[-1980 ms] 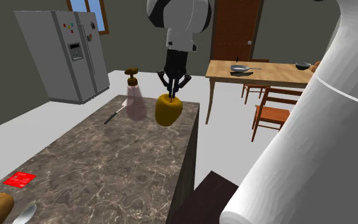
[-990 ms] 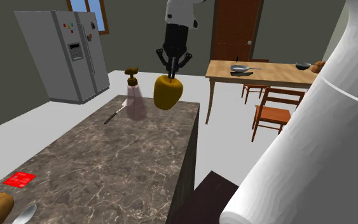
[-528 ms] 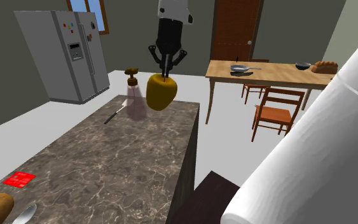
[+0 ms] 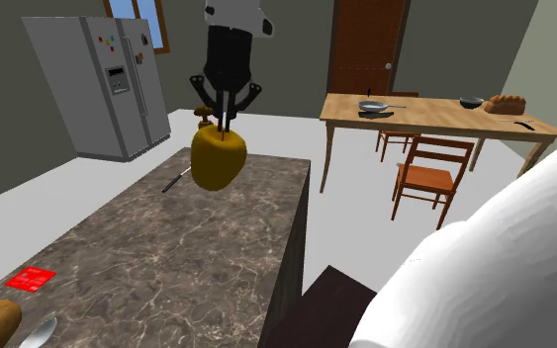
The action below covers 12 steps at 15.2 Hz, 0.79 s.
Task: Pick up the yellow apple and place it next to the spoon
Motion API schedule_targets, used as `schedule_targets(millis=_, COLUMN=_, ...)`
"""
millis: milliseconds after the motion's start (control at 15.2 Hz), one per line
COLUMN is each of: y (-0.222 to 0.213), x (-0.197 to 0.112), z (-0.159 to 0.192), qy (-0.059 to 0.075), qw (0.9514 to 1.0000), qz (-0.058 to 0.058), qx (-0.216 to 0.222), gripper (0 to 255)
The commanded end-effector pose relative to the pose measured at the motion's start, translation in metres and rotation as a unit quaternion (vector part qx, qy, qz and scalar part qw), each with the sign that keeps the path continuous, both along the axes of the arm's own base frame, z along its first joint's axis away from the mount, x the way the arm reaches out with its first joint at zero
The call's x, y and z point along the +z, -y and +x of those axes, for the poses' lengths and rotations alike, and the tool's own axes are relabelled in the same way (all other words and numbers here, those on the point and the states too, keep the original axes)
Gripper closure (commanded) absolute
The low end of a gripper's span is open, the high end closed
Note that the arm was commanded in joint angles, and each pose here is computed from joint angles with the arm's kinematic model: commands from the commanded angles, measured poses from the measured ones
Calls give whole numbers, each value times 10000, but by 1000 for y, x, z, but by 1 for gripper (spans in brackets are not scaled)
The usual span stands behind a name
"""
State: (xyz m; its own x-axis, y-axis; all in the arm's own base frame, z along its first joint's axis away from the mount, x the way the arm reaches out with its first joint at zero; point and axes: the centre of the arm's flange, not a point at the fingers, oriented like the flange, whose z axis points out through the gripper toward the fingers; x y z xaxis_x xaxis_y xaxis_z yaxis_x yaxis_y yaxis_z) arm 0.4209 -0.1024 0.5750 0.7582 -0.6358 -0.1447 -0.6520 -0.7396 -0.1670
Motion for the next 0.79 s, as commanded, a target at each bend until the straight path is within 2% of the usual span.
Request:
schedule_targets(millis=0, y=-28, x=-1, z=-3, qy=0, qw=10000, qz=-2, qx=-7, gripper=255)
schedule_targets(millis=726, y=-172, x=-1, z=-21, qy=0, qw=10000, qz=-2, qx=-7, gripper=255)
